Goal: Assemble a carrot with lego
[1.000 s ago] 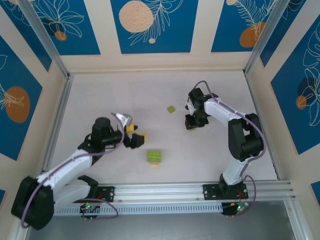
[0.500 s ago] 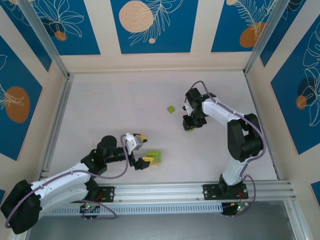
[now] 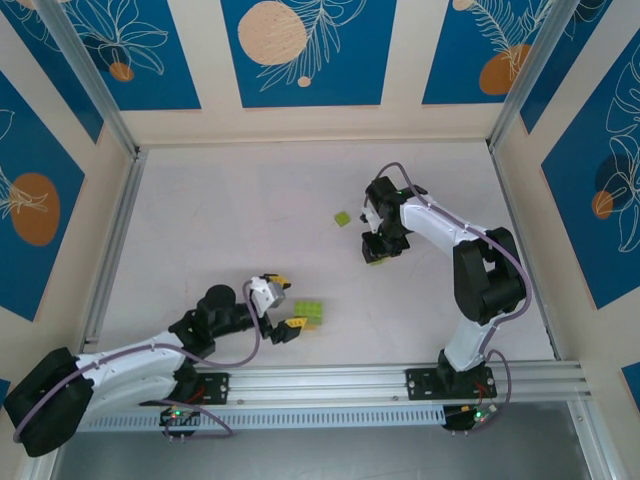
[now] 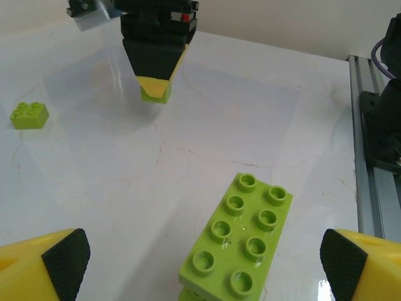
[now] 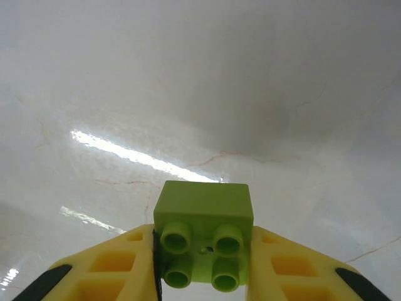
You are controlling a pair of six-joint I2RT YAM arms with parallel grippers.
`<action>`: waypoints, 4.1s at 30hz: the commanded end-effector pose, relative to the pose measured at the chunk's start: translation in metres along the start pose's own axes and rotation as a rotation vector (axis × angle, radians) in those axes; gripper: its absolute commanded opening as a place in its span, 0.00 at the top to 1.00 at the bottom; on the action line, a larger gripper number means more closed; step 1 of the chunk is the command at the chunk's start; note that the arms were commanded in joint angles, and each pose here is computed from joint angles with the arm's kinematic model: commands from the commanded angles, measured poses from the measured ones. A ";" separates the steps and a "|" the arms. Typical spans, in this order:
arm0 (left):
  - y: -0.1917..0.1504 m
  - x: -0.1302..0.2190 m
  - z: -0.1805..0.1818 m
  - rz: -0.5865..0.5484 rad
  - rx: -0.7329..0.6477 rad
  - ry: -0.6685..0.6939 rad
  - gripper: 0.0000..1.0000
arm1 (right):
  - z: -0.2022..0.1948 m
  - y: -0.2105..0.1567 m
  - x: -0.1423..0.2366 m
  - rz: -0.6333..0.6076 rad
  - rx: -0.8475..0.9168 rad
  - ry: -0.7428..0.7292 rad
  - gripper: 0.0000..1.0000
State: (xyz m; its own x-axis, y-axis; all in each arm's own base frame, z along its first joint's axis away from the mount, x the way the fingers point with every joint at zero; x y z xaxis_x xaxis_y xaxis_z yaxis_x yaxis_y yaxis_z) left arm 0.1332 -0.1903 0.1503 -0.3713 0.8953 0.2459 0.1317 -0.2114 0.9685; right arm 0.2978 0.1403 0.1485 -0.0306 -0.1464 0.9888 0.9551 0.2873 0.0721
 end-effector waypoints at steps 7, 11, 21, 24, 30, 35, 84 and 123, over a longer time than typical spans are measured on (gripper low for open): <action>-0.005 -0.020 -0.005 -0.036 -0.037 -0.088 0.08 | 0.007 -0.001 0.016 0.014 0.006 -0.006 0.68; -0.006 -0.019 -0.008 -0.048 -0.047 -0.111 0.09 | 0.008 -0.004 0.018 0.023 0.002 -0.009 0.68; 0.001 -0.007 -0.021 -0.110 -0.076 -0.217 0.15 | 0.015 -0.002 0.012 0.052 0.011 -0.018 0.68; -0.004 -0.010 -0.022 -0.103 -0.089 -0.237 0.16 | 0.017 -0.002 0.012 0.050 0.022 -0.038 0.68; -0.015 -0.021 -0.019 -0.071 -0.112 -0.250 0.16 | 0.024 -0.001 0.006 0.058 0.024 -0.054 0.68; -0.007 -0.017 -0.020 -0.095 -0.135 -0.244 0.16 | 0.032 -0.001 0.005 0.062 0.035 -0.063 0.68; -0.023 -0.023 0.002 -0.065 -0.112 -0.237 0.69 | 0.088 -0.026 0.059 0.074 0.106 -0.069 0.68; -0.028 -0.027 0.002 -0.028 -0.110 -0.251 0.74 | 0.170 -0.094 0.060 0.033 -0.171 0.053 0.71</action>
State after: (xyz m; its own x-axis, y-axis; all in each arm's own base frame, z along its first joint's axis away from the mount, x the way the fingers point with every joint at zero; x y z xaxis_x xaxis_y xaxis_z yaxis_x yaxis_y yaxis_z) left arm 0.1412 -0.2070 0.1215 -0.1602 0.9684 0.1913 0.0204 -0.1905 0.9815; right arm 0.1601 0.2643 0.2131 0.0257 -0.1518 0.9881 0.9895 0.1444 -0.0035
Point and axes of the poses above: each hand's point on the last joint's axis, 136 mm out from that joint toward the fingers, its own x axis back along the fingers, its own z axis along the line the jaws close on, y = z × x, the point moved 8 cm from there along x, back along the fingers, and after that the axes turned 1 degree about -x, right-handed, at the moved point
